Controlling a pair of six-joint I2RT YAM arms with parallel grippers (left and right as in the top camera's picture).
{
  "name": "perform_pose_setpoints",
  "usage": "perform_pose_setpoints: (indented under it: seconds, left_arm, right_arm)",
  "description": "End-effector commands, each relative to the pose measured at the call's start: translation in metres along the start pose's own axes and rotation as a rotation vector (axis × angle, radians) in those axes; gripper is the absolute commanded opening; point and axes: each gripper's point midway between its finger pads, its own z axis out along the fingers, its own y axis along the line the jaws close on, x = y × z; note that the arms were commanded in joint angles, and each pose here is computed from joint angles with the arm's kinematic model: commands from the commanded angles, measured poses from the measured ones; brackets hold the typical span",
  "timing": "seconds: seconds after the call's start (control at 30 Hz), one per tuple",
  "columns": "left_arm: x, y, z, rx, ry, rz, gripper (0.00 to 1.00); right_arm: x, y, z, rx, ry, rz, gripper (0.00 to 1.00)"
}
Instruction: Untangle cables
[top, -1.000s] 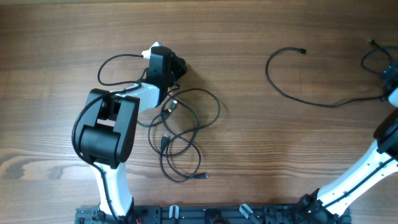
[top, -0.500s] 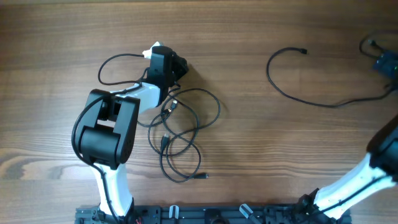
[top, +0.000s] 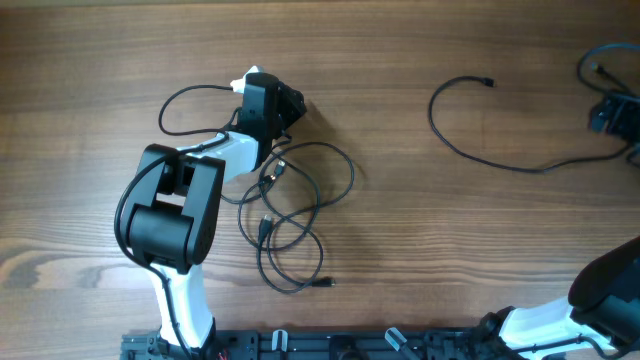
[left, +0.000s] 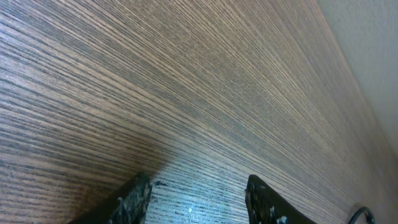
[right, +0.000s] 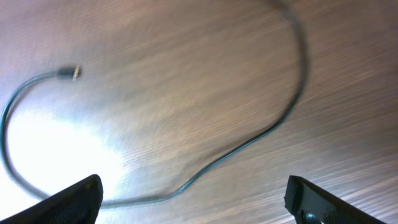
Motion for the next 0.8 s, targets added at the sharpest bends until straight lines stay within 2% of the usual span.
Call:
perform_pose_setpoints:
  seconds: [0.0, 0.17, 0.33, 0.4, 0.63, 0.67, 0.7, 0.73, 0.77]
  left_arm:
    - [0.032, 0.055, 0.009, -0.155, 0.064, -0.006, 0.56]
    - [0.032, 0.055, 0.009, -0.155, 0.064, -0.006, 0.62]
    - [0.032, 0.055, 0.009, -0.155, 0.064, -0.006, 0.67]
    - [0.03, 0.056, 0.008, -0.161, 0.057, -0.005, 0.68]
    - [0.029, 0.057, 0.008, -0.169, 0.047, -0.004, 0.74]
    - [0.029, 0.057, 0.008, -0.169, 0.047, -0.004, 0.8]
    - [0.029, 0.057, 0.008, -0.169, 0.047, -0.004, 0.94]
    - [0.029, 0.057, 0.008, -0.169, 0.047, -0.004, 1.0]
    - [0.029, 0.057, 0.008, -0.169, 0.047, -0.004, 1.0]
  right_arm:
    - [0.03, 0.027, 0.012, -0.124, 0.083, -0.209, 0.97]
    - [0.071, 0.026, 0.026, -0.134, 0.199, -0.285, 1.0]
    - [0.117, 0.0, 0.045, 0.002, 0.334, -0.302, 1.0]
    - [0.136, -0.002, 0.052, -0.005, 0.374, -0.391, 1.0]
    - [0.159, -0.001, 0.075, -0.016, 0.366, -0.45, 0.97]
    - [0.16, -0.001, 0.079, -0.018, 0.358, -0.45, 0.97]
    - [0.162, 0.001, 0.084, -0.027, 0.35, -0.45, 0.99]
    - [0.163, 0.001, 0.087, -0.031, 0.345, -0.451, 1.0]
    - [0.164, 0.001, 0.092, -0.03, 0.343, -0.453, 1.0]
